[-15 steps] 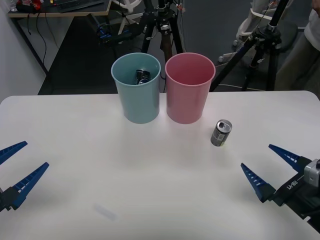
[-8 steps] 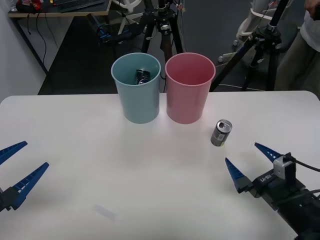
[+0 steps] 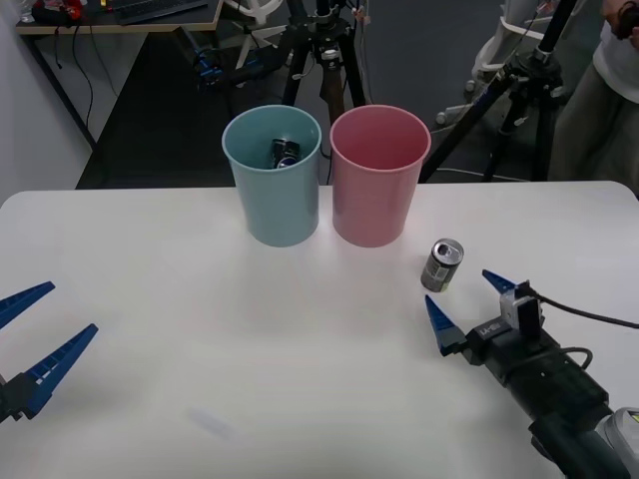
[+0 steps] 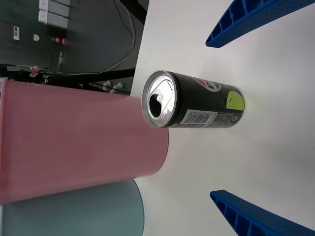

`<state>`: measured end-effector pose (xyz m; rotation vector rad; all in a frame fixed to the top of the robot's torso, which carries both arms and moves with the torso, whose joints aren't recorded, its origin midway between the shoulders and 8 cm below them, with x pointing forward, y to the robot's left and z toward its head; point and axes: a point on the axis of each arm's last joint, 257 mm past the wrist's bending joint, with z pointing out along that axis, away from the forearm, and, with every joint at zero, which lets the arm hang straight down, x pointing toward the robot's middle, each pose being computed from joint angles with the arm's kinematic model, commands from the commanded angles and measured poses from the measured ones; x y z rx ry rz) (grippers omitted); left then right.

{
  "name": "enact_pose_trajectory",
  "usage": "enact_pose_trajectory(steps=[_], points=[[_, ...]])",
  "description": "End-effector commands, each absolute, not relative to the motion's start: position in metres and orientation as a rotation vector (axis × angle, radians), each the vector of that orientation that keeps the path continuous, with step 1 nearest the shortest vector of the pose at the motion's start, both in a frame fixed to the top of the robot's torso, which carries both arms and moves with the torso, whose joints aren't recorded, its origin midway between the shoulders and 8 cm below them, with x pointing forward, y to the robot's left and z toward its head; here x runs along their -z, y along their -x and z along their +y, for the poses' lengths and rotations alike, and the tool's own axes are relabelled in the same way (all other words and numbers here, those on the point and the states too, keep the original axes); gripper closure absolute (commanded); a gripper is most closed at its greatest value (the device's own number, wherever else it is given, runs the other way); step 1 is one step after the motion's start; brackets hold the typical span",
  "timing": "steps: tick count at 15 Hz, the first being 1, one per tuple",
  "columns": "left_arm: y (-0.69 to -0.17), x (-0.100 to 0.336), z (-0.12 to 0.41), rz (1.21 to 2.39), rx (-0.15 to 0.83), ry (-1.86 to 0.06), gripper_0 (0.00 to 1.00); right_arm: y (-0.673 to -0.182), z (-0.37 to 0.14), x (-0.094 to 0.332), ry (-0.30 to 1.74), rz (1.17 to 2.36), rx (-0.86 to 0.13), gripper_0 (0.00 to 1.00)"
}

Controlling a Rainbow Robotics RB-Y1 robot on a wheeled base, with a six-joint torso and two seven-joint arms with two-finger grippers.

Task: Grasp the object on the table and drop it into the matching bin: aluminum can to the light blue bin, PET bottle to the pink bin.

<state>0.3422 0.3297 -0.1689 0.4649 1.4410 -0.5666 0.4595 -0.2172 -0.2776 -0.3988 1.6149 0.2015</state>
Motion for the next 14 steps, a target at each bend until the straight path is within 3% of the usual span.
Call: enact_pose_trajectory(steps=[1, 14], points=[[-0.342, 0.169, 0.330, 1.441, 0.567, -0.465, 0.00, -0.476, -0.218, 0.284, 0.393, 1.625, -0.166, 0.00], [-0.342, 0.169, 0.330, 1.441, 0.567, -0.465, 0.00, -0.522, -0.206, 0.294, 0.380, 1.657, -0.126, 0.00]])
